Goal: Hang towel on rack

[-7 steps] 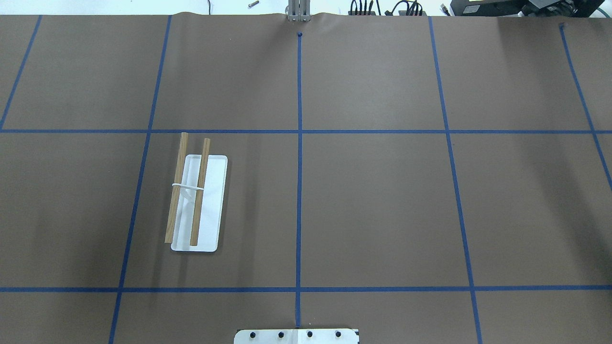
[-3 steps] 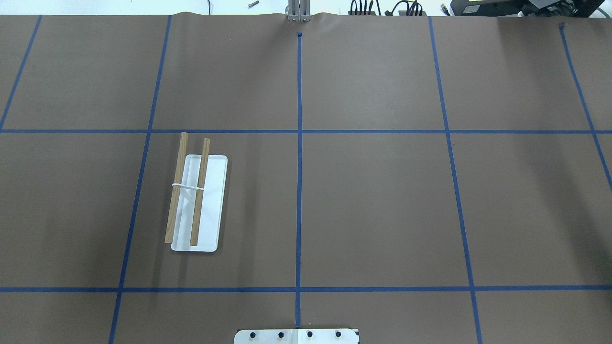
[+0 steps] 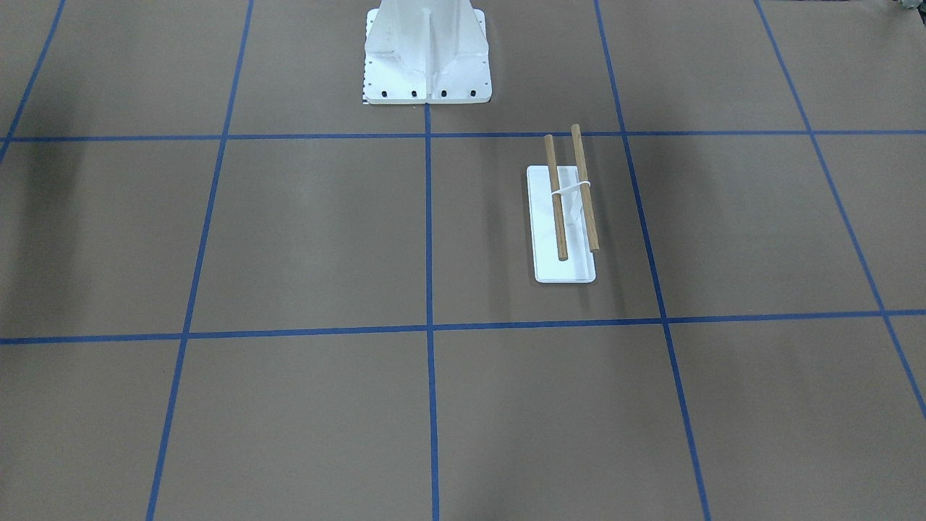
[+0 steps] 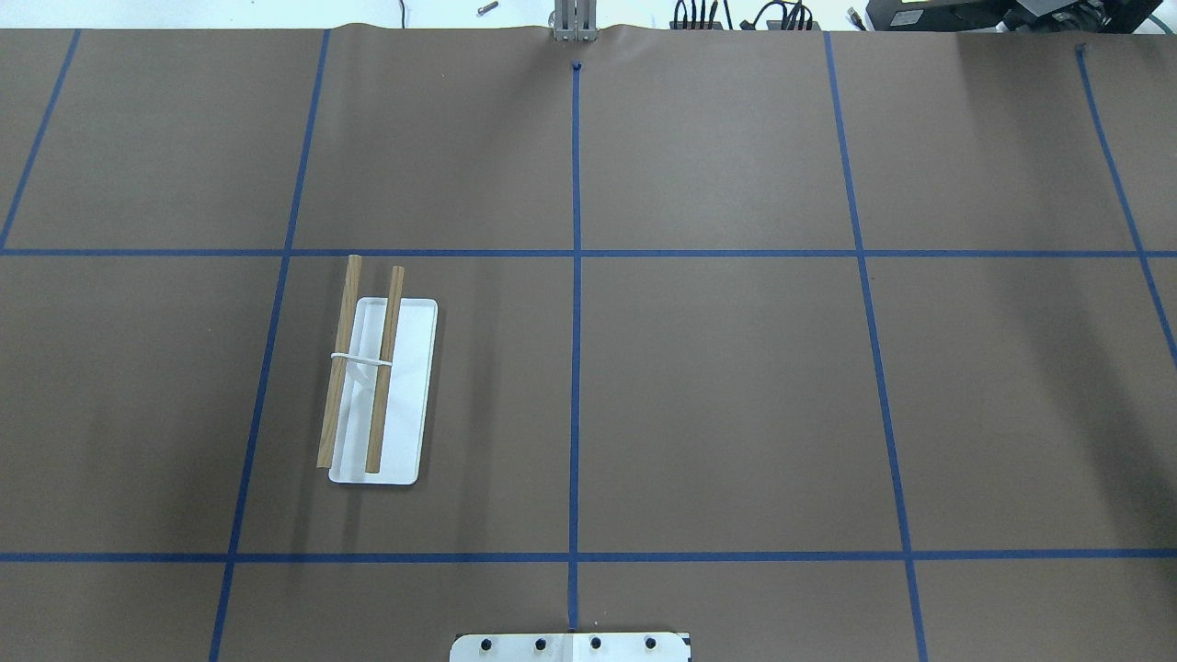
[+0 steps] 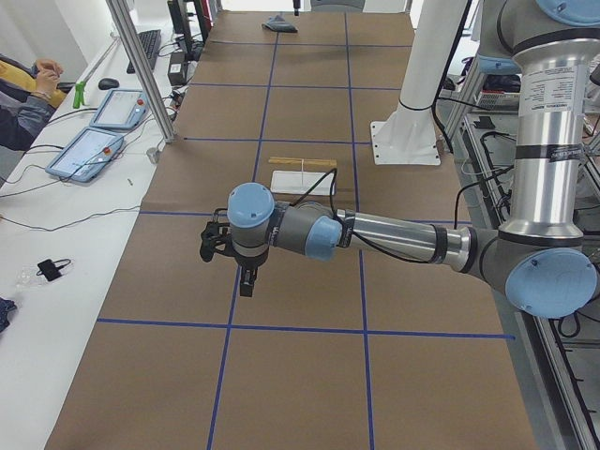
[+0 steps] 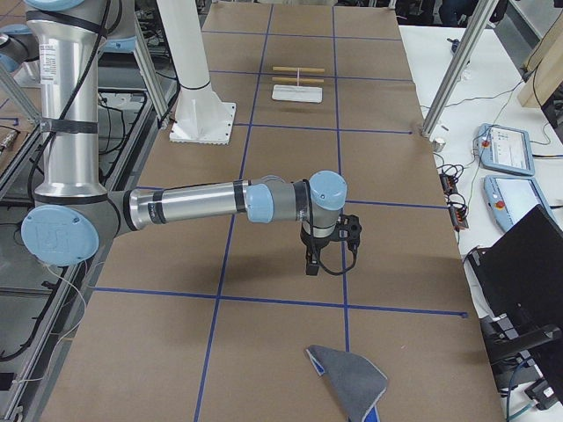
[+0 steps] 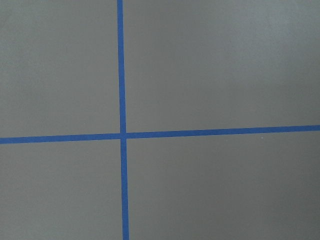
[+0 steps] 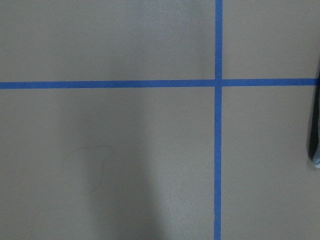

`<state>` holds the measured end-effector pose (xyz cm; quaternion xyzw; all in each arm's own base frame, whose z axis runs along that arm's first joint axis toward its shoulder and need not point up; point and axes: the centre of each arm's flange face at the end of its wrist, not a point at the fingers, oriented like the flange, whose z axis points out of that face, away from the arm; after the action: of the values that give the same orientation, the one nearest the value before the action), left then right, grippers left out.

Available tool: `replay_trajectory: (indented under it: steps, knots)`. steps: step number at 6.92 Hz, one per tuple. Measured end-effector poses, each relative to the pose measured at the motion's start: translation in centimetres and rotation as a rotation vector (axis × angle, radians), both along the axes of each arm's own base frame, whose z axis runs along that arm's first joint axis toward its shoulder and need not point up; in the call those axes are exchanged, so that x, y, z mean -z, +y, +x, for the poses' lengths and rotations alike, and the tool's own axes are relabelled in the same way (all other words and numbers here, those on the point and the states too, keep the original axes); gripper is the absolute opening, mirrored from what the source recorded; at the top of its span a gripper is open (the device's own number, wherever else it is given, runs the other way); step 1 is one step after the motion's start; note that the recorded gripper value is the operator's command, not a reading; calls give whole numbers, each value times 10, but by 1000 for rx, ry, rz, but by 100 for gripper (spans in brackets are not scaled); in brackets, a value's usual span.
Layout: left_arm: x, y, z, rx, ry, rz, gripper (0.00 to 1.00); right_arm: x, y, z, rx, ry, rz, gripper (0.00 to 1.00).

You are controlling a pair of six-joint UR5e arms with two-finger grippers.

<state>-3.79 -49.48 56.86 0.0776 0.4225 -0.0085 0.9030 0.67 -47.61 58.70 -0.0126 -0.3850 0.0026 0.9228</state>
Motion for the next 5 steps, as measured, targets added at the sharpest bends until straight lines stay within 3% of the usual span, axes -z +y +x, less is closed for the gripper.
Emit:
replay_trajectory:
  steps: [5]
  knots:
    - [-7, 1, 1, -2, 5, 6, 98, 4, 0, -1, 2, -10, 9, 100]
